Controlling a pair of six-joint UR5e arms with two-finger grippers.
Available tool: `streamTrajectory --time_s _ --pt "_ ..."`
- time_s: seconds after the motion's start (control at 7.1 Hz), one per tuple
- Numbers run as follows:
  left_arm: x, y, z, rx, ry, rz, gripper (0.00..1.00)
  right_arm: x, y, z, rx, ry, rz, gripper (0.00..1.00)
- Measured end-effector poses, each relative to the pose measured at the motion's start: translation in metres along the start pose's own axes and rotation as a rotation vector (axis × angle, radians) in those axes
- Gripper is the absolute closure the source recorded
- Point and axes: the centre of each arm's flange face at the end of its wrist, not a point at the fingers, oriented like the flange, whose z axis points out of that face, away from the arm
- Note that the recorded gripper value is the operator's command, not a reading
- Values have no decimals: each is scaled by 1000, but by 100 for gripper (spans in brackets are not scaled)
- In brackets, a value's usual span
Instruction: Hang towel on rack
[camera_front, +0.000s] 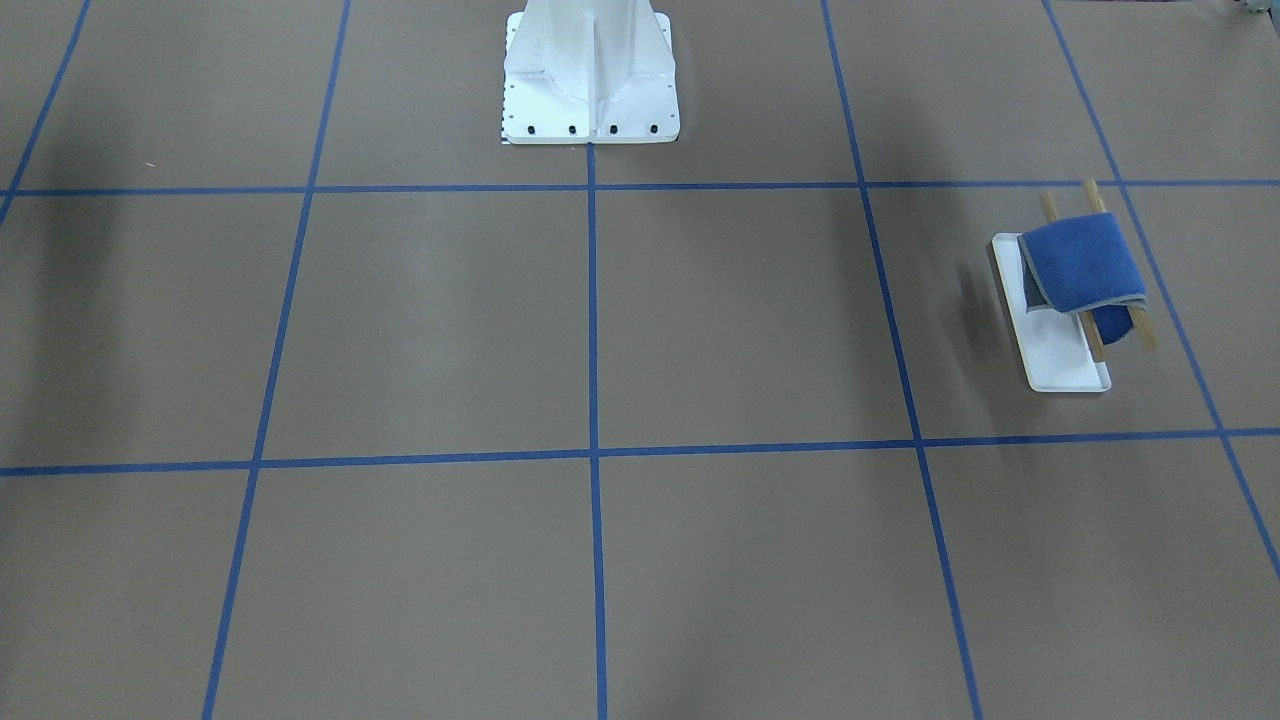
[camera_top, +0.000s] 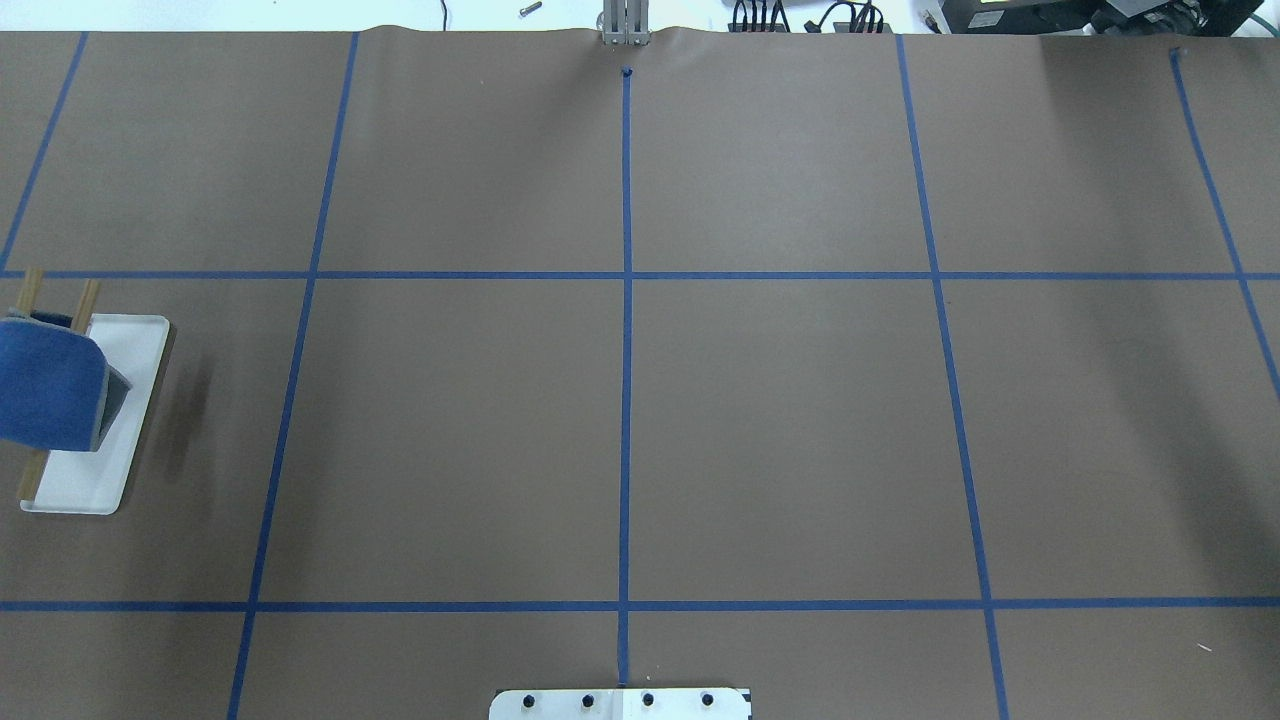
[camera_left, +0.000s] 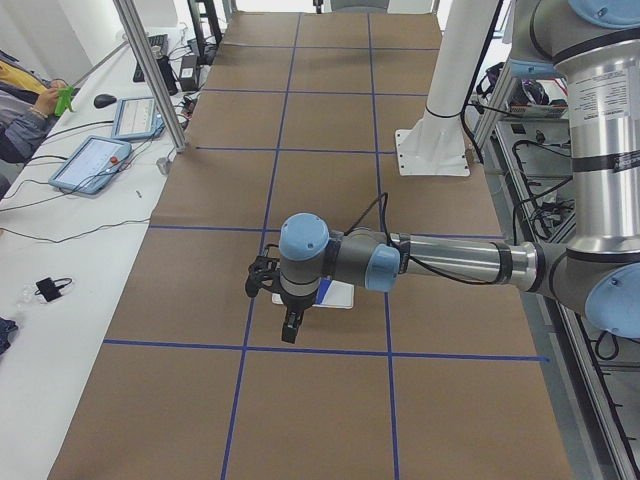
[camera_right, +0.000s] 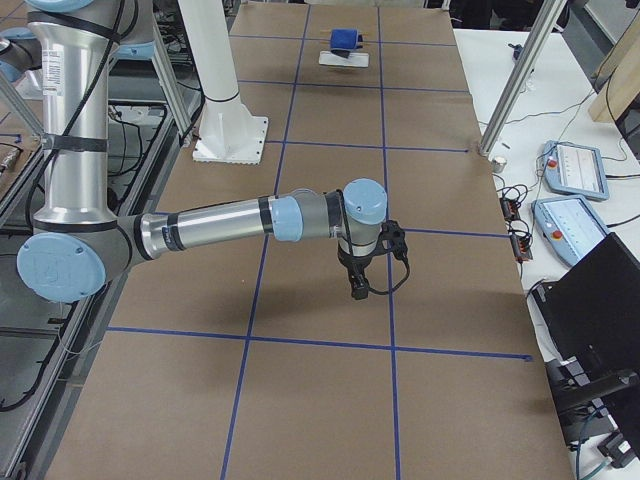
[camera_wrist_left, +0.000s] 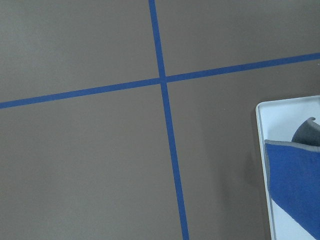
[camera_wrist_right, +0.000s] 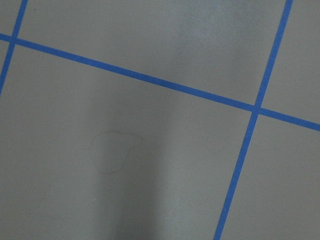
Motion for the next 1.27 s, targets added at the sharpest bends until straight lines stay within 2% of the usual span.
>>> streamTrajectory --time_s 0.42,1.27 --pt "1 1 5 12 47 6 2 1 -17 4 -5 -1 1 0" --pt "2 -1 5 16 58 14 2 1 -27 5 1 -21 2 0"
